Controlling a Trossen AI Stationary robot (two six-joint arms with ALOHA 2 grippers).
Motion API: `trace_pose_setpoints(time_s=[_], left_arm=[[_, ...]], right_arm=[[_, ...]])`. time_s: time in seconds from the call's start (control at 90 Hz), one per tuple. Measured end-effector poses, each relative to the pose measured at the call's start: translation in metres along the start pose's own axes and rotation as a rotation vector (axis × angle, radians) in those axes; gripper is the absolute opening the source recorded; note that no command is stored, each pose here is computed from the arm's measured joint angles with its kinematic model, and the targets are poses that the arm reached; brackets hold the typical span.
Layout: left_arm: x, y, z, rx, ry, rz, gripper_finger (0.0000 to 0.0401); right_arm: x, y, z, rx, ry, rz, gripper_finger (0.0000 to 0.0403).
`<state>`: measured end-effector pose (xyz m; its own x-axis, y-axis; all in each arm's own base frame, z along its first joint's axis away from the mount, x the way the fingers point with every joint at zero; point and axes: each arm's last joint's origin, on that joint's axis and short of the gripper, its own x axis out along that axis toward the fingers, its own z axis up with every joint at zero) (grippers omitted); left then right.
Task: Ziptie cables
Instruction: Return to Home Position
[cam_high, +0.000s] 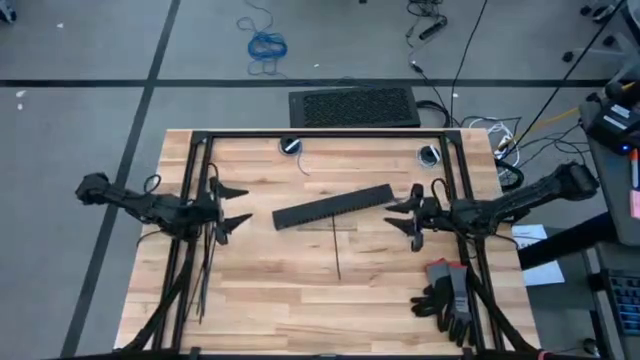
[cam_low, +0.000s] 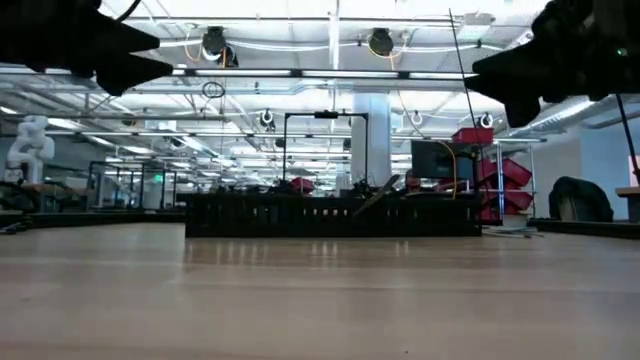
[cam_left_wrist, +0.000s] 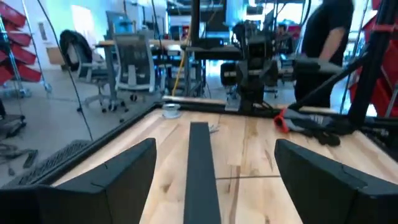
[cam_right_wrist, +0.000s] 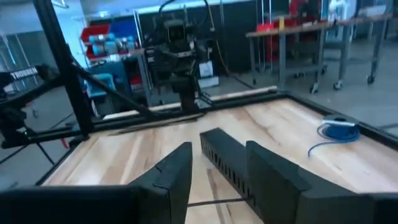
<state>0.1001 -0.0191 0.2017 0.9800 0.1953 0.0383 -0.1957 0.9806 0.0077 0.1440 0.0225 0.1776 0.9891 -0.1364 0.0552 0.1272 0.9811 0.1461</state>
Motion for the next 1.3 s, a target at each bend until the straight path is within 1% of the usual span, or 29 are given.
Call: trace_pose_setpoints(time_s=[0.144,0.244,0.356,0.511,0.7,0.822,0.933,1.022,1.133,1.222,1.3], left_arm=[[-0.003,0.003,-0.003,0.000,-0.023,0.023,0.0325],[-0.006,0.004,-0.005,0.005,-0.010,0.033,0.0325],[-0.008,0.006,-0.006,0.006,-0.007,0.035,0.0325],[-0.012,0.008,-0.006,0.004,-0.018,0.043,0.0325],[-0.012,0.008,-0.010,0.015,-0.020,0.056,0.0325],[-0.008,0.006,-0.030,-0.001,-0.016,0.088,0.0325],[-0.008,0.006,-0.029,-0.022,-0.026,0.087,0.0325],[-0.008,0.007,-0.029,-0.017,-0.026,0.086,0.0325],[-0.008,0.006,-0.029,-0.013,-0.026,0.086,0.0325],[-0.007,0.006,-0.031,-0.002,-0.007,0.086,0.0325],[-0.006,0.006,-0.031,0.000,-0.003,0.085,0.0325]], right_arm=[[-0.002,-0.006,0.007,-0.060,-0.047,-0.039,0.0142],[-0.004,-0.010,0.011,-0.085,-0.069,-0.065,0.0142],[-0.007,-0.014,0.010,-0.097,-0.046,-0.085,0.0142],[-0.013,-0.018,0.008,-0.079,-0.007,-0.103,0.0142],[-0.019,-0.022,0.000,-0.048,0.086,-0.122,0.0142],[-0.021,-0.024,-0.004,-0.043,0.131,-0.139,0.0142],[-0.022,-0.026,-0.006,-0.040,0.161,-0.154,0.0141],[-0.022,-0.027,-0.009,-0.039,0.191,-0.130,0.0141],[-0.025,-0.030,-0.018,-0.059,0.292,-0.130,0.0141],[-0.027,-0.033,-0.028,-0.080,0.339,-0.137,0.0141],[-0.027,-0.033,-0.031,-0.091,0.350,-0.084,0.0141]])
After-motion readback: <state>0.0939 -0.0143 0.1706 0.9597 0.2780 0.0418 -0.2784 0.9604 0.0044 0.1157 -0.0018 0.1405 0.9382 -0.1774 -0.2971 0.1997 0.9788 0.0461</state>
